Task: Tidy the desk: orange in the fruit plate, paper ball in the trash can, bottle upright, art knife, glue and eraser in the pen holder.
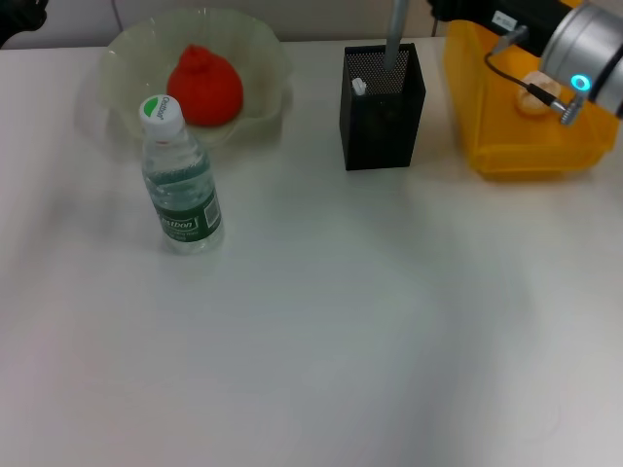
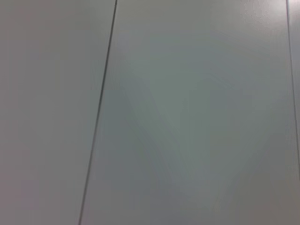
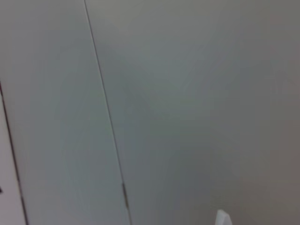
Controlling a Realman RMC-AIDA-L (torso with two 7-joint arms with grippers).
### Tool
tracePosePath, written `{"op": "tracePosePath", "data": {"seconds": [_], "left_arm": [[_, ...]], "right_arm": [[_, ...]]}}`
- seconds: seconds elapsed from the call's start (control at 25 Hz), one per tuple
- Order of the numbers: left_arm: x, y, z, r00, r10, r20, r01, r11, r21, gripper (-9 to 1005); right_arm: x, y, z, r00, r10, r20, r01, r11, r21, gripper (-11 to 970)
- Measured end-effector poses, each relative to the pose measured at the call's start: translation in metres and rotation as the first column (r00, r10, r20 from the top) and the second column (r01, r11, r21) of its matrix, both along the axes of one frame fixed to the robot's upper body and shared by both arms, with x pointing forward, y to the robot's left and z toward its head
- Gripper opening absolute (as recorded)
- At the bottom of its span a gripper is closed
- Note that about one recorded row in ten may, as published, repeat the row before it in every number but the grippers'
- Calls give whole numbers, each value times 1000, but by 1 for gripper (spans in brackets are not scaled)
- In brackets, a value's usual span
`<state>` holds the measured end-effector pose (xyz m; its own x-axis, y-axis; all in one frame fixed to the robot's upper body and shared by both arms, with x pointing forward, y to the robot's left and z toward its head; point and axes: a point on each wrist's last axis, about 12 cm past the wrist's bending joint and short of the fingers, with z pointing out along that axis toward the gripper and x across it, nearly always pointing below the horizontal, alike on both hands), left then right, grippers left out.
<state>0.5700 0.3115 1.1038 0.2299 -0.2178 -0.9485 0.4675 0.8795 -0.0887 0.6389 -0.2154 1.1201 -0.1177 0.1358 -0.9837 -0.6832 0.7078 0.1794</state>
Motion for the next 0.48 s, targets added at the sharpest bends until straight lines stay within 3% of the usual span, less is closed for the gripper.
{"op": "tracePosePath", "data": {"seconds": [0.48], "left_arm": [[0, 1, 0, 1000, 8, -2, -8, 1000, -6, 520]], "right_arm": [[11, 10, -5, 999, -45, -23, 43, 996, -73, 257]]}}
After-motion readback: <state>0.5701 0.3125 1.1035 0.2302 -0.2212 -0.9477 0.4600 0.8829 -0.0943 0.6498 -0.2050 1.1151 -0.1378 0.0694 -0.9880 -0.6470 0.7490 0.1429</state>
